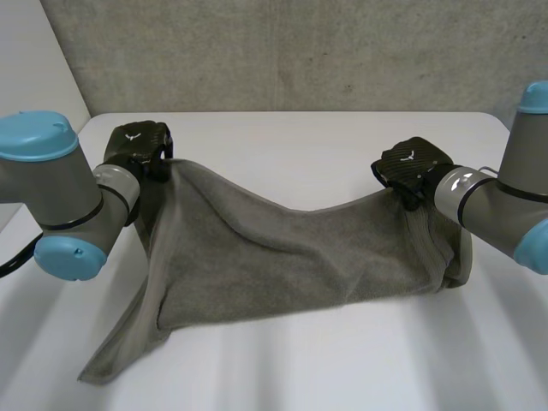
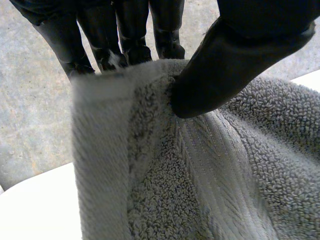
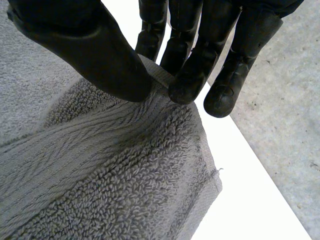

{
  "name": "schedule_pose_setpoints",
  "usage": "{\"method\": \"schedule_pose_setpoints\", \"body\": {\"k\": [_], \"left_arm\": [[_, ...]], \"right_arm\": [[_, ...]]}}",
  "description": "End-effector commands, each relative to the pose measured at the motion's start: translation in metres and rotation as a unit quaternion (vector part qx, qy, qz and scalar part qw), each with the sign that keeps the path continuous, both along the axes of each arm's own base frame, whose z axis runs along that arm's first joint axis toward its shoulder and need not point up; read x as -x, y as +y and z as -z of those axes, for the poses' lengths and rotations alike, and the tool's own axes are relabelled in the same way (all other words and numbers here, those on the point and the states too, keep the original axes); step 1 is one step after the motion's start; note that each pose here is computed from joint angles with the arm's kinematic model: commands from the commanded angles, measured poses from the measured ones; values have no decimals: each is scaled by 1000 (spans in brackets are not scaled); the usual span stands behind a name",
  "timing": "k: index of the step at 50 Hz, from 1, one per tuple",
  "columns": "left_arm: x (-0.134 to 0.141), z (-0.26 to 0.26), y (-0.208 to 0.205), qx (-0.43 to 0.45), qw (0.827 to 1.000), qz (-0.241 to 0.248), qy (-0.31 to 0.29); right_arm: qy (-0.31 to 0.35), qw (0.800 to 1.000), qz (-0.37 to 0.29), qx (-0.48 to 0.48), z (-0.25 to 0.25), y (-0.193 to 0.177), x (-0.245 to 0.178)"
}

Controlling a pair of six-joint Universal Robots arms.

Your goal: Fold the towel.

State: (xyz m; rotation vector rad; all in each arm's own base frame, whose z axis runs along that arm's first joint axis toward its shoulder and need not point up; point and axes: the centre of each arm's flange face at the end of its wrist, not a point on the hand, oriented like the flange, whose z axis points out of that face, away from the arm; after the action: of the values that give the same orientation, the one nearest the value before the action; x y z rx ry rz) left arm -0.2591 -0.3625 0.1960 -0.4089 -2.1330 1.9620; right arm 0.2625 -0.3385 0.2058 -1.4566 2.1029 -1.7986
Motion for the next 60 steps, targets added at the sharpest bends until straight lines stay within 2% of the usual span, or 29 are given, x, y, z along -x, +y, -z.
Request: {"method": "schedule_pose_setpoints", "body": {"k": [1,4,5,6,7,8,9,10,11,12,13,14,15,17,19,21,23,24,25,26,27,28,29,30,34,38,43,48,60], "left_arm": [[4,4,-11,10,1000,4,0],[9,-11,-28,56,998,1,4],[12,-34,-38,108,994,-4,16],[13,-62,-46,170,985,-13,33],[13,-62,-46,170,985,-14,33],[14,-95,-50,231,971,-26,56],[14,-95,-50,232,971,-26,57],[13,-131,-49,287,954,-37,82],[12,-161,-45,332,937,-42,102],[12,-161,-45,332,937,-42,103],[11,-184,-39,364,923,-43,116],[11,-199,-34,385,914,-40,125],[11,-199,-34,385,914,-40,125],[13,-206,-30,395,908,-38,130],[18,-203,-27,391,911,-30,130],[21,-195,-28,380,916,-27,126],[21,-181,-31,361,925,-27,118],[22,-157,-33,329,938,-25,104],[22,-157,-33,328,938,-25,104],[21,-132,-33,296,951,-21,88],[18,-107,-32,264,962,-18,72],[18,-107,-32,263,962,-18,72],[15,-81,-28,230,971,-12,57],[13,-56,-22,196,980,-2,44],[7,-12,-7,136,990,14,20],[-1,32,16,77,997,29,-2],[-6,56,33,44,998,33,-12],[-8,64,39,31,999,33,-17],[-21,49,30,45,999,11,-14]], "right_arm": [[-4,1000,0,20,10,-21,-5],[-20,997,9,76,-10,-46,-11],[-39,992,19,122,-37,-58,-13],[-39,992,19,122,-37,-59,-13],[-70,982,33,174,-71,-67,-15],[-70,982,33,175,-71,-67,-15],[-118,966,49,224,-109,-73,-15],[-179,945,58,266,-147,-75,-13],[-179,945,58,267,-147,-75,-13],[-242,924,61,291,-178,-75,-6],[-293,906,52,300,-198,-71,-4],[-293,906,52,300,-198,-71,-4],[-330,894,39,301,-211,-66,-3],[-348,888,31,300,-217,-63,-2],[-346,890,27,294,-213,-63,-3],[-319,912,23,258,-185,-64,-8],[-301,924,19,237,-167,-63,-10],[-300,924,19,237,-167,-63,-10],[-280,935,14,216,-148,-61,-12],[-256,947,6,194,-128,-57,-15],[-256,947,6,194,-127,-56,-15],[-230,958,0,172,-106,-52,-16],[-203,967,-2,152,-85,-48,-13],[-203,967,-2,152,-84,-47,-13],[-134,987,-7,92,-29,-23,-6],[-101,994,0,49,5,-7,3],[-71,997,3,-3,42,15,10],[-65,998,9,-10,62,27,15],[-68,997,38,-5,63,26,20]]}}
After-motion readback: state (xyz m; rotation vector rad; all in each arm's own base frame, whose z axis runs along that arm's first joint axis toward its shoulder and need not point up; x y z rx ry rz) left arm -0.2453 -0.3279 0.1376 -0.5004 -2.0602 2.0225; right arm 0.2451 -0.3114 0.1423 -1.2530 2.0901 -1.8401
